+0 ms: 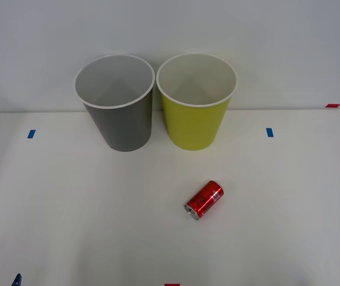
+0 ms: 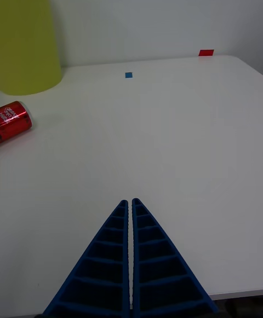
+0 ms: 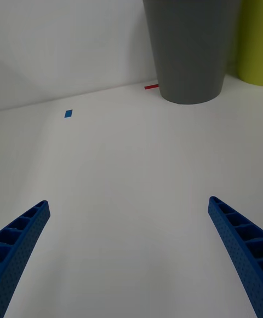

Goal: Put cans in the gray bin and PET bottles in the light green bin.

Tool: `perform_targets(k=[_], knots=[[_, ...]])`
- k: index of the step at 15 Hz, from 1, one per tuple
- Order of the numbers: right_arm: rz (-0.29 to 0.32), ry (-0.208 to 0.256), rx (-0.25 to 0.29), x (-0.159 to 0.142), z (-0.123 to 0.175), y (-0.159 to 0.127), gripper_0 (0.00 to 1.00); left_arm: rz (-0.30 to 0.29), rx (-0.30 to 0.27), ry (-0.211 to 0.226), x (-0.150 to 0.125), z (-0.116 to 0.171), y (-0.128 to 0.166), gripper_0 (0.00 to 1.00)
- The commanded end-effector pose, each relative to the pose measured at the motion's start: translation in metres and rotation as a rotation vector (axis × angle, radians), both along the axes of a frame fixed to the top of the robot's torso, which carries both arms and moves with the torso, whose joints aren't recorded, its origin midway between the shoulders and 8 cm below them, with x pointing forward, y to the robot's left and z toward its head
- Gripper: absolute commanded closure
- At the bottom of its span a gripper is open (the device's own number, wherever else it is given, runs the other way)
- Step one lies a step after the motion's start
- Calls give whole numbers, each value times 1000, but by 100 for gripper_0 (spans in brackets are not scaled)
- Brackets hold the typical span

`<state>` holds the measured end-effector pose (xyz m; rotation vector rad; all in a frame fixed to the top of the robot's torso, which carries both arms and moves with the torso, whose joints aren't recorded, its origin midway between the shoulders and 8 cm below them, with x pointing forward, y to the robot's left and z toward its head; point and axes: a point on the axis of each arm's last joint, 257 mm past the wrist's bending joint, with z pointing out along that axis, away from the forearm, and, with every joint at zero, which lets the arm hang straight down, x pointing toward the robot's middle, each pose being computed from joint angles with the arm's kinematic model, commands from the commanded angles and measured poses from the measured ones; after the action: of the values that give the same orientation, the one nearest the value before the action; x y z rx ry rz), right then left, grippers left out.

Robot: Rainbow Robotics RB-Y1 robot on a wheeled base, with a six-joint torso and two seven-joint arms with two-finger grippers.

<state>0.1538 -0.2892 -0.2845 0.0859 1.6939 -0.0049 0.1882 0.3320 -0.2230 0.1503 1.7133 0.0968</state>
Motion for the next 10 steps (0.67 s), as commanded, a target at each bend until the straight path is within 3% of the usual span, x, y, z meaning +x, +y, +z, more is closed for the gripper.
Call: perform_targets(k=[1,10], knots=[[0,0,0,0,0,0,100,0,0,0,0,0,0,0],[0,0,0,0,0,0,100,0,0,0,0,0,0,0]])
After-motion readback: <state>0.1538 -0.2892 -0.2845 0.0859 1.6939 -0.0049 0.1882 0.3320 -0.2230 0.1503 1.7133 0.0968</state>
